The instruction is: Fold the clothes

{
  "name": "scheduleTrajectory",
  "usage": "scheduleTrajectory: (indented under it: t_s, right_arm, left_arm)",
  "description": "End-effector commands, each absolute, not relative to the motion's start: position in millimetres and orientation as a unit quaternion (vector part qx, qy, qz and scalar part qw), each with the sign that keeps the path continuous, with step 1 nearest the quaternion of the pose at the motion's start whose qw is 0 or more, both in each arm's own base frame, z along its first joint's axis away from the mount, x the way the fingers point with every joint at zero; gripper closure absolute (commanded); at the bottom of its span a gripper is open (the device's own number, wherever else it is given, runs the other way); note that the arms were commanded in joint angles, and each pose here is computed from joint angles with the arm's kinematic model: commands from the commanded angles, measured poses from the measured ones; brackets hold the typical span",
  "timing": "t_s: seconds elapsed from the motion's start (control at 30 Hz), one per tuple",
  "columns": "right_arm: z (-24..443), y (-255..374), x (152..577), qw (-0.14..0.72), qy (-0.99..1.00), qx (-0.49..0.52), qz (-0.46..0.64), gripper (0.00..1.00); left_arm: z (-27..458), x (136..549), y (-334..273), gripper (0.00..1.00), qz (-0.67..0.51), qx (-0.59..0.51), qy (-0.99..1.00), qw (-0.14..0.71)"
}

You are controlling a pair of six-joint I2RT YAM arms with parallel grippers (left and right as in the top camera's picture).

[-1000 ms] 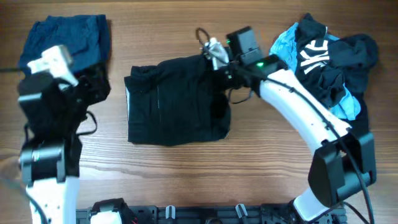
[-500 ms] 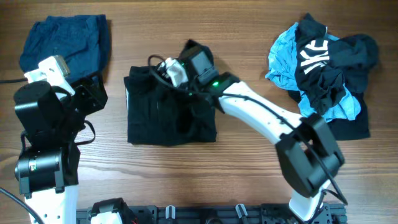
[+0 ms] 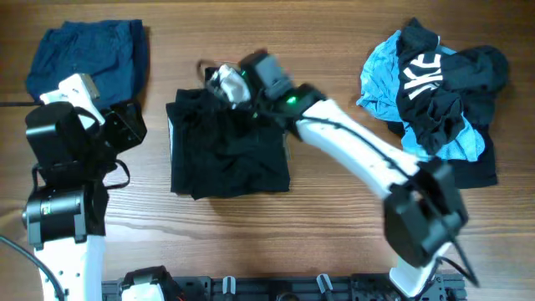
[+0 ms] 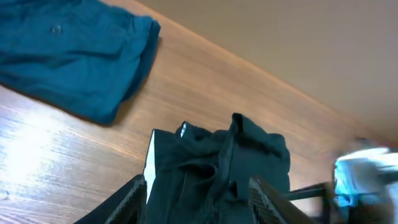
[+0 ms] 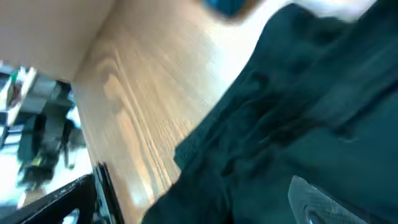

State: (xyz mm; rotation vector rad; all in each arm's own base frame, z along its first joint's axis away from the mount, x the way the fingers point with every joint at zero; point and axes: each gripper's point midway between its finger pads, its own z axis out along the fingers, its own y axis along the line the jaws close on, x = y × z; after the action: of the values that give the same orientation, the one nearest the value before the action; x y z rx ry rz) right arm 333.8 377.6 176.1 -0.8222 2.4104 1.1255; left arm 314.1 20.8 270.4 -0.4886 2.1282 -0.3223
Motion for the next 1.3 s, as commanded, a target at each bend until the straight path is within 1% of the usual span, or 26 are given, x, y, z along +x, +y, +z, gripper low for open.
scheduleTrajectory:
  t_s: [0.0, 0.13, 0.27, 0.3, 0.37, 0.47, 0.53, 0.67, 0.7, 0.8, 0.93, 1.0, 1.1, 1.27]
  right_arm:
    - [216.0, 330.9, 373.4, 0.257, 0.871, -0.257, 0.33, 0.0]
    - [188.4, 309.6, 376.8, 0.223, 0.902, -0.23, 0.29, 0.0]
    - [158.4, 310.5, 372.5, 0.175, 0.922, -0.198, 0.282, 0.01]
    - [150.8, 312.0, 371.3, 0.165, 0.926, -0.193, 0.28, 0.0]
    - [128.1, 313.5, 370.4, 0.146, 0.941, -0.169, 0.255, 0.0]
    - [100.0, 306.8, 376.1, 0.153, 0.967, -0.103, 0.175, 0.2]
    - [88.1, 311.5, 372.7, 0.165, 0.974, -0.075, 0.135, 0.23]
    - [81.1, 331.9, 365.3, 0.192, 0.974, -0.025, 0.115, 0.23]
    - [79.7, 338.2, 364.0, 0.2, 0.973, -0.007, 0.115, 0.2]
    - [79.2, 360.1, 361.7, 0.213, 0.967, 0.004, 0.138, 0.18]
    - [69.2, 374.5, 363.3, 0.218, 0.964, 0.013, 0.152, 0.19]
    - [60.9, 373.7, 362.6, 0.212, 0.966, 0.015, 0.147, 0.23]
    - [46.9, 374.4, 357.8, 0.193, 0.971, 0.01, 0.143, 0.38]
    - [41.6, 373.7, 353.7, 0.183, 0.973, -0.002, 0.138, 0.48]
  left_arm:
    - [256.4, 324.4, 13.1, 0.49, -0.156, -0.195, 0.872, 0.421]
    - [231.3, 335.3, 3.3, 0.52, -0.162, -0.188, 0.89, 0.382]
    - [207.1, 344.4, 1.5, 0.59, -0.155, -0.191, 0.904, 0.349]
    - [207.0, 345.1, 6.8, 0.58, -0.147, -0.198, 0.903, 0.352]
    - [215.8, 344.4, 20.8, 0.54, -0.139, -0.213, 0.894, 0.37]
    - [228.8, 338.2, 37.4, 0.48, -0.132, -0.234, 0.88, 0.391]
    - [231.1, 333.9, 45.1, 0.46, -0.127, -0.245, 0.877, 0.394]
    - [226.6, 328.5, 51.1, 0.46, -0.122, -0.258, 0.879, 0.383]
    - [225.8, 327.7, 50.8, 0.46, -0.122, -0.258, 0.879, 0.381]
    - [224.5, 326.6, 50.5, 0.46, -0.122, -0.259, 0.881, 0.378]
    - [222.0, 324.1, 49.8, 0.46, -0.122, -0.26, 0.883, 0.371]
    - [221.0, 323.2, 49.6, 0.46, -0.122, -0.261, 0.884, 0.368]
    - [220.8, 323.0, 49.5, 0.46, -0.122, -0.261, 0.884, 0.368]
    - [220.9, 323.0, 49.6, 0.46, -0.122, -0.261, 0.884, 0.368]
